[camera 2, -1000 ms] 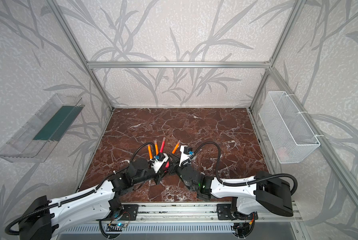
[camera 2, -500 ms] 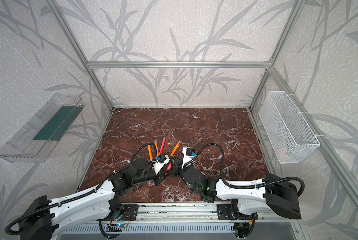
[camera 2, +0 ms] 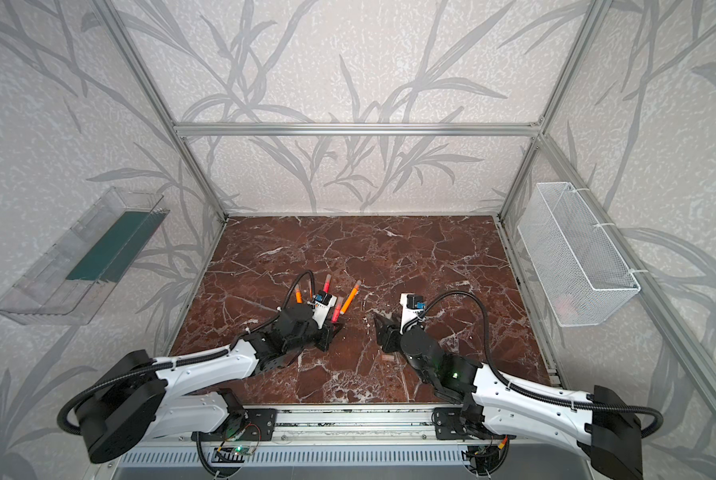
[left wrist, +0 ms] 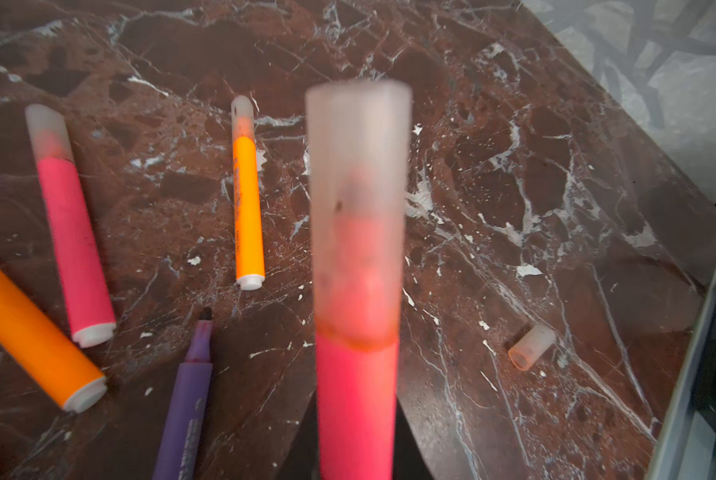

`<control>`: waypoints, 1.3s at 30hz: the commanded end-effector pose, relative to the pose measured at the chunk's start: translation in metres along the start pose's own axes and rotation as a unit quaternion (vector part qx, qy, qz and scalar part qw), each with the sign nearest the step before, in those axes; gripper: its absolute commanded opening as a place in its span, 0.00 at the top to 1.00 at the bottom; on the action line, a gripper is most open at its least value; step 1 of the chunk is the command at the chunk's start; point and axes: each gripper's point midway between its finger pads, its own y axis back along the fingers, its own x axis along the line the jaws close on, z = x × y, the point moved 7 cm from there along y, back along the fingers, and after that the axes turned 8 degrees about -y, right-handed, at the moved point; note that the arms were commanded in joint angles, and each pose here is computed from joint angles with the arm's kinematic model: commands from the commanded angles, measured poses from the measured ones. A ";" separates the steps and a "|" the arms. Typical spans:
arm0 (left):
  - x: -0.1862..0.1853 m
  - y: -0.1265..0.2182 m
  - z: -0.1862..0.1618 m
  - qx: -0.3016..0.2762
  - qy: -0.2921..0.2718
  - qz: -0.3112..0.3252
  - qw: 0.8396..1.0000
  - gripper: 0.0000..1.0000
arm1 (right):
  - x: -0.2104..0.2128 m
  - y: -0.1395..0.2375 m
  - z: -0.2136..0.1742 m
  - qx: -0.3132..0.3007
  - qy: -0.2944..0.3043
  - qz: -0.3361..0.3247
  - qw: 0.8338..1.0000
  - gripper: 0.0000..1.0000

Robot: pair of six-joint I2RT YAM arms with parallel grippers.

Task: Insert the pens into the pen caps
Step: 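Open the right gripper and draw it back while the left lowers the capped marker, then set the capped pink marker on the table and release it with the left gripper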

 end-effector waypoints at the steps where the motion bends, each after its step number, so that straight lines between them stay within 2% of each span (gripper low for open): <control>1: -0.003 -0.021 0.020 0.001 0.008 0.001 1.000 1.00 | -0.029 0.006 0.007 -0.002 0.029 -0.064 0.998 0.38; 6: -0.008 -0.058 0.027 0.050 0.007 -0.019 0.999 1.00 | -0.057 0.013 0.026 -0.014 0.030 -0.116 0.993 0.33; 10: -0.001 -0.080 0.027 0.092 0.009 0.018 0.996 1.00 | -0.074 0.018 0.039 -0.033 0.061 -0.161 0.985 0.30; 13: 0.003 -0.088 0.027 0.129 0.005 0.043 0.991 1.00 | -0.087 0.016 0.048 -0.045 0.074 -0.201 0.976 0.27; 17: 0.010 -0.096 0.027 0.142 -0.002 0.074 0.987 1.00 | -0.109 0.008 0.054 -0.039 0.074 -0.254 0.964 0.27; 21: 0.011 -0.103 0.027 0.164 -0.006 0.085 0.983 0.97 | -0.131 0.007 0.057 -0.052 0.066 -0.321 0.943 0.27; 30: 0.011 -0.109 0.030 0.176 -0.015 0.086 0.980 0.79 | -0.132 0.008 0.053 -0.057 0.061 -0.294 0.952 0.26; 39: 0.008 -0.098 0.044 0.159 -0.021 0.080 0.984 0.71 | -0.133 0.011 0.051 -0.058 0.057 -0.287 0.954 0.25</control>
